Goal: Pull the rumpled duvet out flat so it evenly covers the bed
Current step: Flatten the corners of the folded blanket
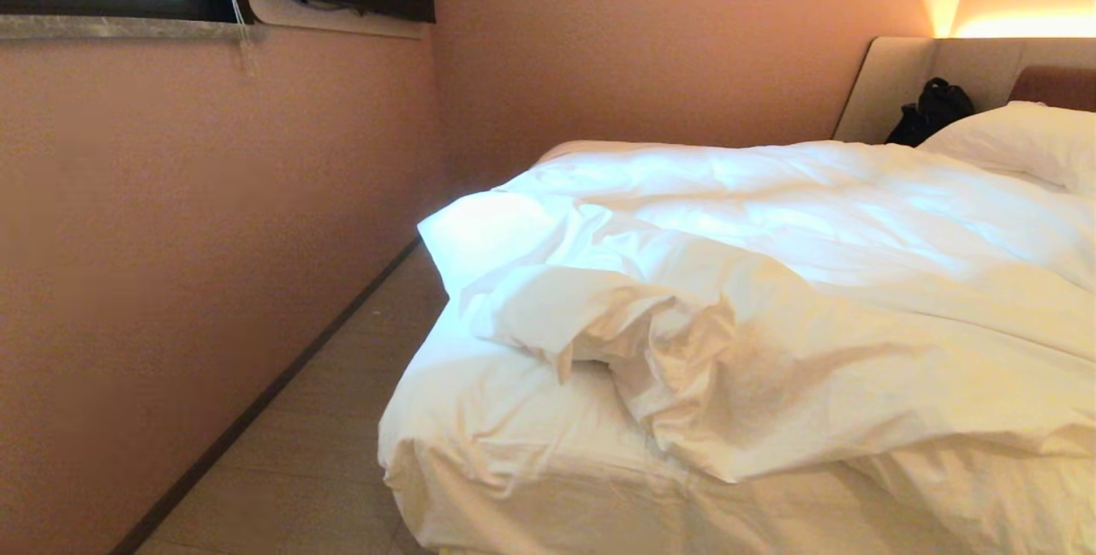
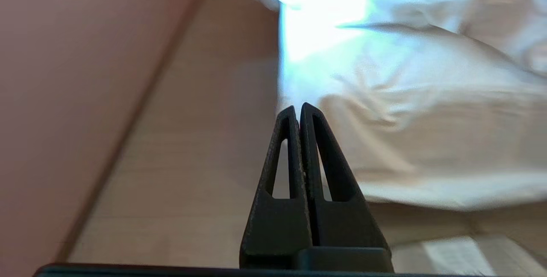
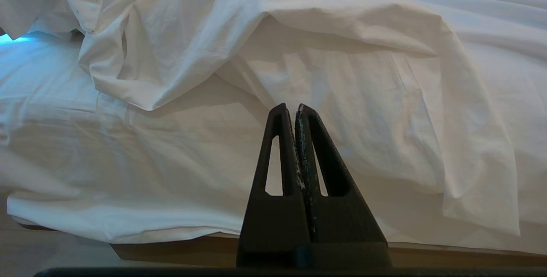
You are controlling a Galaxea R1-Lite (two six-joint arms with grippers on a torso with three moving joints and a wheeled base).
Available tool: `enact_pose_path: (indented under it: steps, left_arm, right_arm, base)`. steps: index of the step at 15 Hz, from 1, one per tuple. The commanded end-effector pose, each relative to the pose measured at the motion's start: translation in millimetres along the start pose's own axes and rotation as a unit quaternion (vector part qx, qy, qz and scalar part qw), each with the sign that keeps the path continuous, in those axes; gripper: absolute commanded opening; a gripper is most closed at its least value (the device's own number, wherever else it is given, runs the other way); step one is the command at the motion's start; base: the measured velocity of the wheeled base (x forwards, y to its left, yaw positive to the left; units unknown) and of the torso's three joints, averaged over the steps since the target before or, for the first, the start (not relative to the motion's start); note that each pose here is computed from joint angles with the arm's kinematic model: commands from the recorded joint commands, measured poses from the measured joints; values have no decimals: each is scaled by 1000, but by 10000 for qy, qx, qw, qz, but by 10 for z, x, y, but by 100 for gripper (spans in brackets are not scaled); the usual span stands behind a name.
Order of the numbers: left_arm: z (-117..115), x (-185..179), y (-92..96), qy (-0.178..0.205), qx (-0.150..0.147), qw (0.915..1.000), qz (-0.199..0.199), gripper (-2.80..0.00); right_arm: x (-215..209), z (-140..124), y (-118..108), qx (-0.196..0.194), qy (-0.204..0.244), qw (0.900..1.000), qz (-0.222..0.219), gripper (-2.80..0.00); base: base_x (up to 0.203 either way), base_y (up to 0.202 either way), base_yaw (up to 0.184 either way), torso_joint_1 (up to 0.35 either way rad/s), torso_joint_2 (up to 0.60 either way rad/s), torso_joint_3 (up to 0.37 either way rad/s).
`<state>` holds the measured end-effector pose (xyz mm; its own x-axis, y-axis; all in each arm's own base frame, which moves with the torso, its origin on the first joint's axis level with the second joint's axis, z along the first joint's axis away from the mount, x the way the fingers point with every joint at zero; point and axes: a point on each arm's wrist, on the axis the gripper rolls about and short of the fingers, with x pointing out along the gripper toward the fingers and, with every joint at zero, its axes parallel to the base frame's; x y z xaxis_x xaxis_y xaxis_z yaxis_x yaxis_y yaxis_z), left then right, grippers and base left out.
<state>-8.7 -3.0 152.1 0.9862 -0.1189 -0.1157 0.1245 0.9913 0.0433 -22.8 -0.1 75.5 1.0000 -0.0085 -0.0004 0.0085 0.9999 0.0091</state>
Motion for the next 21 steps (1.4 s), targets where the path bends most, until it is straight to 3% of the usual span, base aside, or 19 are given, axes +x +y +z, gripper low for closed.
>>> enact_pose_path:
  steps: [1, 6, 11, 14, 17, 21]
  left_arm:
    - [203, 309, 41, 707, -115, 9969, -310, -280]
    - [393, 1020, 126, 1433, -227, 9862, -794, -280]
    - [609, 1832, 160, 1470, -319, 9753, -1620, -280]
    - [717, 2135, -119, 1474, -101, 9617, -2310, -280]
    - [677, 2472, -454, 1745, 152, 9526, -2488, -280]
    - [754, 2804, -837, 1694, 427, 9534, -2462, -280]
  right_arm:
    - [0, 0, 0, 0, -2, 10000, -4, -280]
    - [0, 0, 0, 0, -2, 10000, -4, -280]
    - [0, 0, 0, 0, -2, 10000, 4, -280]
    - [0, 0, 0, 0, -2, 10000, 9, -280]
    - [0, 0, 0, 0, -3, 10000, 1, -280]
    - [0, 0, 0, 0, -2, 10000, 4, -280]
  base:
    - [0, 0, 0, 0, 0, 0]
    - [0, 0, 0, 0, 0, 0]
    - [0, 0, 0, 0, 0, 0]
    - [0, 0, 0, 0, 0, 0]
    - [0, 0, 0, 0, 0, 0]
    - [0, 0, 0, 0, 0, 0]
